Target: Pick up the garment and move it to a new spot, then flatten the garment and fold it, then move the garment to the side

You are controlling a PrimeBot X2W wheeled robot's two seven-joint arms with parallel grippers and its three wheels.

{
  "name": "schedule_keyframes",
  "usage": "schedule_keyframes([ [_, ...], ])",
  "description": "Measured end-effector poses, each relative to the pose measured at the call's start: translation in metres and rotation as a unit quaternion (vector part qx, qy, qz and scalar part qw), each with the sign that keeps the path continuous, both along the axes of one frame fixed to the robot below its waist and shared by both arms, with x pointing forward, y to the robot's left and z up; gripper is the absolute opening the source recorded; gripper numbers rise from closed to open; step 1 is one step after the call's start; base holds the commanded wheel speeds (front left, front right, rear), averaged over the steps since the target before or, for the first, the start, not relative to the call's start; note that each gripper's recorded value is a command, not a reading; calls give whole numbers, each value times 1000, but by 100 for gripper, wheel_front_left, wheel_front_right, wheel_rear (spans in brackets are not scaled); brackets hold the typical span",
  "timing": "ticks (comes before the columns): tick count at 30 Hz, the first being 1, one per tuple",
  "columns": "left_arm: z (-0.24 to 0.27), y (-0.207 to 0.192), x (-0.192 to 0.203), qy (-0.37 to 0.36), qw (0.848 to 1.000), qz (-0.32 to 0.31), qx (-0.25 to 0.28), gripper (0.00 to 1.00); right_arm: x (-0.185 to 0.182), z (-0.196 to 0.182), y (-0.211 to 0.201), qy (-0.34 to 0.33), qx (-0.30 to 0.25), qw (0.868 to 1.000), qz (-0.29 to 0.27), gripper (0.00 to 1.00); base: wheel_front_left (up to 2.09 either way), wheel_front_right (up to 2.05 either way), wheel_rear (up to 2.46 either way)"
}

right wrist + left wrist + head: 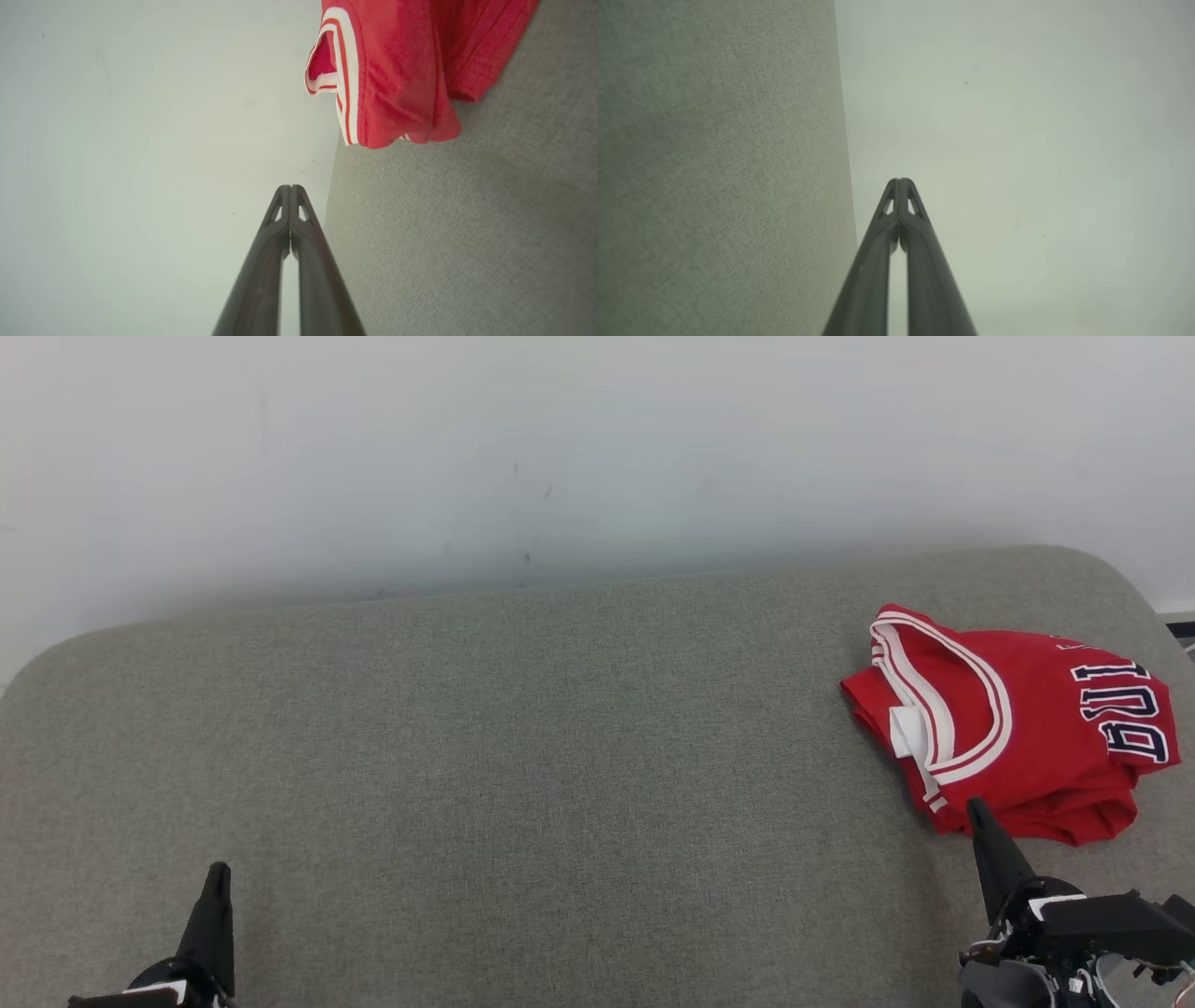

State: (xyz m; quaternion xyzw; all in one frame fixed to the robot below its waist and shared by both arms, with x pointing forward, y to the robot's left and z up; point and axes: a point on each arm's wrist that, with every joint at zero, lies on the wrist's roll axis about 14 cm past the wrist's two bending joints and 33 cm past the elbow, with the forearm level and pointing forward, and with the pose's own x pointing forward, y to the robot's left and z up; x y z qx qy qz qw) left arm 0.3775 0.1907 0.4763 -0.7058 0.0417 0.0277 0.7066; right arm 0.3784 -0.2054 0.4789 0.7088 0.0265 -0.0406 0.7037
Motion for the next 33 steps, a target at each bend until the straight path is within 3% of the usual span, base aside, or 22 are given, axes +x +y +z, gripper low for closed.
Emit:
schedule_keyframes([
  [33,3,-1,3,-5,1000,0,0,0,2,2,0,-3,0,1000,0,0,0,0,0],
])
